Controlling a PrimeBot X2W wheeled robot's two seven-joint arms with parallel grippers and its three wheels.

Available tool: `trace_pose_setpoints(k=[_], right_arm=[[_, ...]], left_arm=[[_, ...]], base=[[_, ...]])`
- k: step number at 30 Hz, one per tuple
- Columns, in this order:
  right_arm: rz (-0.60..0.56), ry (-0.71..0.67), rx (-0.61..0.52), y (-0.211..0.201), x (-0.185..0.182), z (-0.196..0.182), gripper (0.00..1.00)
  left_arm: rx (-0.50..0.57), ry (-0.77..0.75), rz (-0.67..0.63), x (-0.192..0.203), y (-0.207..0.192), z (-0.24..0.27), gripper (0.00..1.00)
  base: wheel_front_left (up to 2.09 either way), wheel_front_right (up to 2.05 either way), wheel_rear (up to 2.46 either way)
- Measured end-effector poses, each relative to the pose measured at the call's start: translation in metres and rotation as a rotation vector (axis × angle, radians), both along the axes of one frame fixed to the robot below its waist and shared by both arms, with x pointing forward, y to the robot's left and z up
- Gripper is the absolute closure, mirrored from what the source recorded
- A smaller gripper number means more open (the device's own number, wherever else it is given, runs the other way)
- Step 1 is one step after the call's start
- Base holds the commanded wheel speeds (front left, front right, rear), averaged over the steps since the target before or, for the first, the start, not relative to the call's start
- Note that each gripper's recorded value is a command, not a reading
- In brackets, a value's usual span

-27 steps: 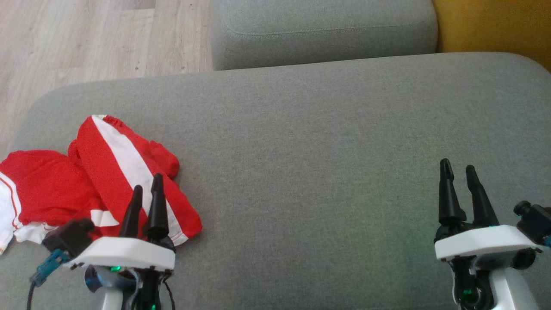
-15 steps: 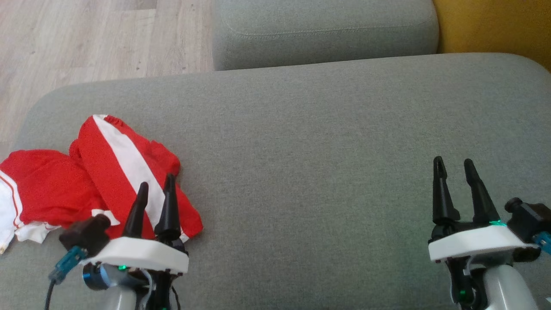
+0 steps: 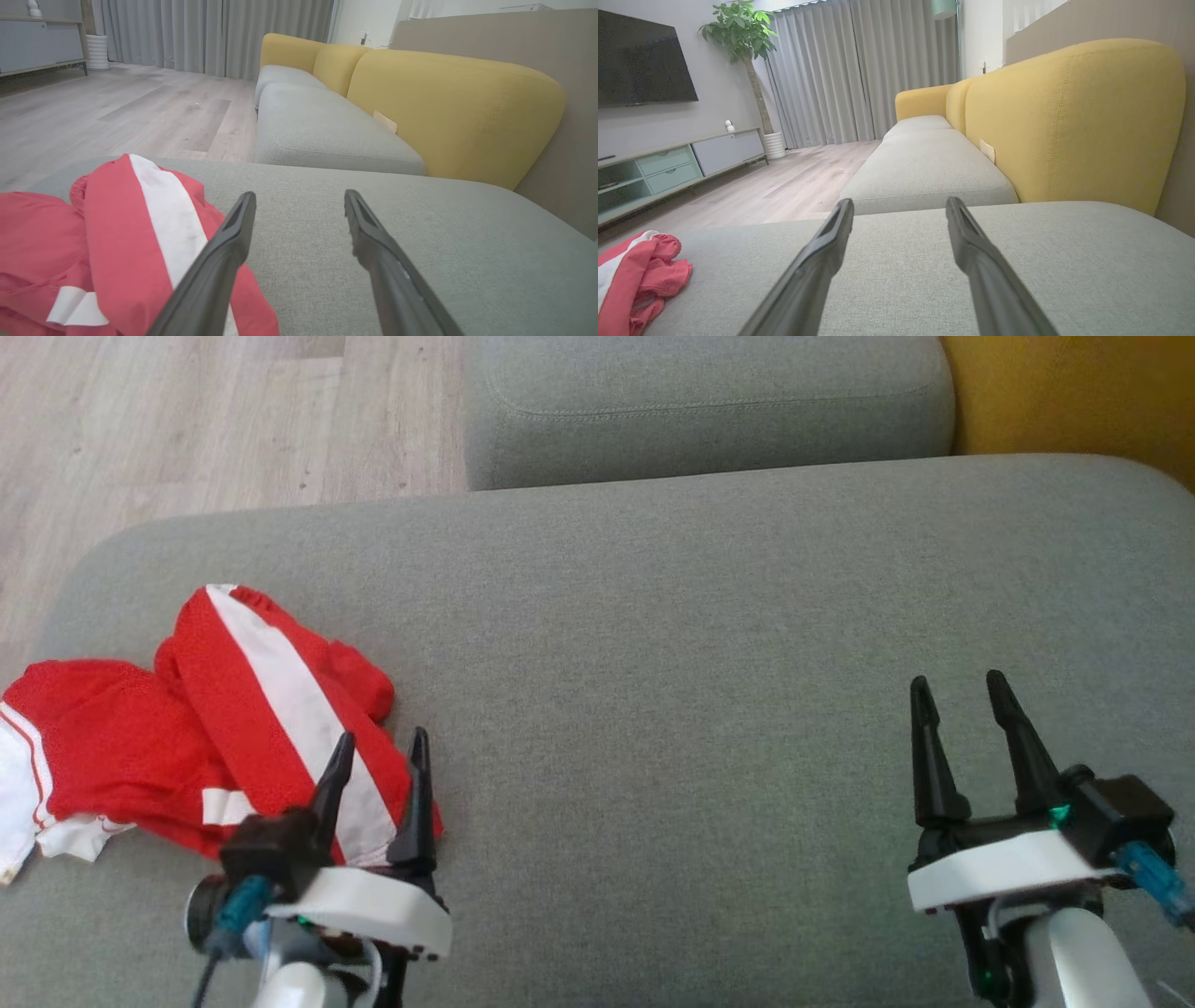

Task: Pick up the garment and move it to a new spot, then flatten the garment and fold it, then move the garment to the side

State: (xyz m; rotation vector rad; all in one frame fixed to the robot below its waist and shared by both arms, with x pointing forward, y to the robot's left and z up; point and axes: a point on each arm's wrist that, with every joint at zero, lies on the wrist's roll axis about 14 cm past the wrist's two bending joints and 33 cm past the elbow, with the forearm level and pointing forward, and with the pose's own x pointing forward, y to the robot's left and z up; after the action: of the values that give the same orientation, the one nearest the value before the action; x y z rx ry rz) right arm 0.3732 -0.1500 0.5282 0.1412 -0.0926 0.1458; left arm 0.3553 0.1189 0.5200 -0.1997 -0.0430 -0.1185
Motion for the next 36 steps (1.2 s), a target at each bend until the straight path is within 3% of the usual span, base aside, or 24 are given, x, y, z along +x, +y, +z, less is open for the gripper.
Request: trace_pose_setpoints(k=[5,11,18,26,36], right_arm=[[0.028,-0.015,-0.042,0.01,-0.001,0.002,0.0],[0.045,-0.054,-0.046,0.016,-0.002,0.01,0.0],[0.042,-0.054,0.058,0.015,-0.005,0.009,0.0],[0.046,0.035,0.119,0.019,-0.013,-0.021,0.0],[0.062,0.052,0.123,0.025,-0.016,-0.027,0.0]], left_arm=[[0.044,-0.019,0.01,-0.002,-0.004,0.002,0.0],[0.008,-0.073,0.037,-0.001,0.0,0.019,0.0],[-0.085,-0.088,0.075,-0.005,0.016,0.021,0.0],[-0.033,-0.068,0.052,-0.013,0.013,0.007,0.0],[-0.009,-0.069,0.048,-0.014,0.01,0.005,0.0]], base=[[0.0,0.0,0.0],[0.0,0.0,0.0],[0.0,0.0,0.0],[0.0,0.0,0.0],[0.0,0.0,0.0]])
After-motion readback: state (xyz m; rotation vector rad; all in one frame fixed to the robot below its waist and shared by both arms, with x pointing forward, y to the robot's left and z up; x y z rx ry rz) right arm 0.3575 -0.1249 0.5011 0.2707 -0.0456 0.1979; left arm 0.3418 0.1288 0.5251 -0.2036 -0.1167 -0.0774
